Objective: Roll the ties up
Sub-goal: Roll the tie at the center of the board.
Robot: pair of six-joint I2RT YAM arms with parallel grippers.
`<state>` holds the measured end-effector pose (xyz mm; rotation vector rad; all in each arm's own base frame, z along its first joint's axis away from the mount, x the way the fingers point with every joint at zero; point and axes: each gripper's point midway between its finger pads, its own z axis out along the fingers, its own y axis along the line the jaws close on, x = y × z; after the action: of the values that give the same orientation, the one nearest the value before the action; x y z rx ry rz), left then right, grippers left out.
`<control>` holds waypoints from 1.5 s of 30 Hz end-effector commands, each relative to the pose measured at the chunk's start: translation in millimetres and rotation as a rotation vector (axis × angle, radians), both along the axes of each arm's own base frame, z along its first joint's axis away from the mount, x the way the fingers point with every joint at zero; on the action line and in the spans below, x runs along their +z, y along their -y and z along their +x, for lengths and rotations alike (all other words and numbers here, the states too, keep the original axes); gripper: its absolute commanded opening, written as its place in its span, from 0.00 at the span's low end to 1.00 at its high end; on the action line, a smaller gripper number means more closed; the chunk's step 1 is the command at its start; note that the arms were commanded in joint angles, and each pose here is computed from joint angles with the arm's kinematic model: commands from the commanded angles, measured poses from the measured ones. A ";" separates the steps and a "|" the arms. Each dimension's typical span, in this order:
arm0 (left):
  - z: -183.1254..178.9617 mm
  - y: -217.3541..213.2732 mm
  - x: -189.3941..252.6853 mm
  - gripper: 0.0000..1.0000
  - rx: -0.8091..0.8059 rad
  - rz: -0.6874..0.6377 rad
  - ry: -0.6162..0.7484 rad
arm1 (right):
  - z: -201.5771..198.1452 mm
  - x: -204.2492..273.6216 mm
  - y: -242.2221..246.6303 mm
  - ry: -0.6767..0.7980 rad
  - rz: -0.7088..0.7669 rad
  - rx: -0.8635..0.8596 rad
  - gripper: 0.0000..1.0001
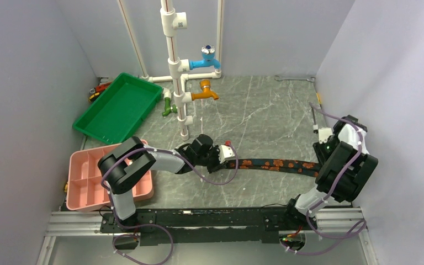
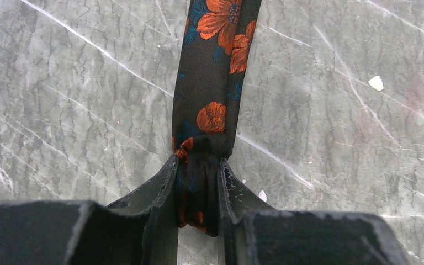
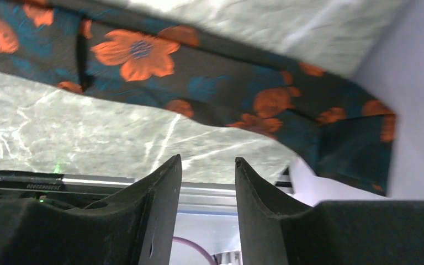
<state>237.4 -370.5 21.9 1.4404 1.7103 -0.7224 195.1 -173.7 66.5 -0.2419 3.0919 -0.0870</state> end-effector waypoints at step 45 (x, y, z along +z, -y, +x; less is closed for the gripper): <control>-19.1 -76.4 -59.4 0.08 0.070 0.317 -0.147 | 81.7 44.0 -346.1 0.086 1.103 -0.053 0.46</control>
<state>253.5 -347.0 22.6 1.4301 1.7758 -0.6383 268.7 121.7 97.4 -0.1337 2.6529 1.2241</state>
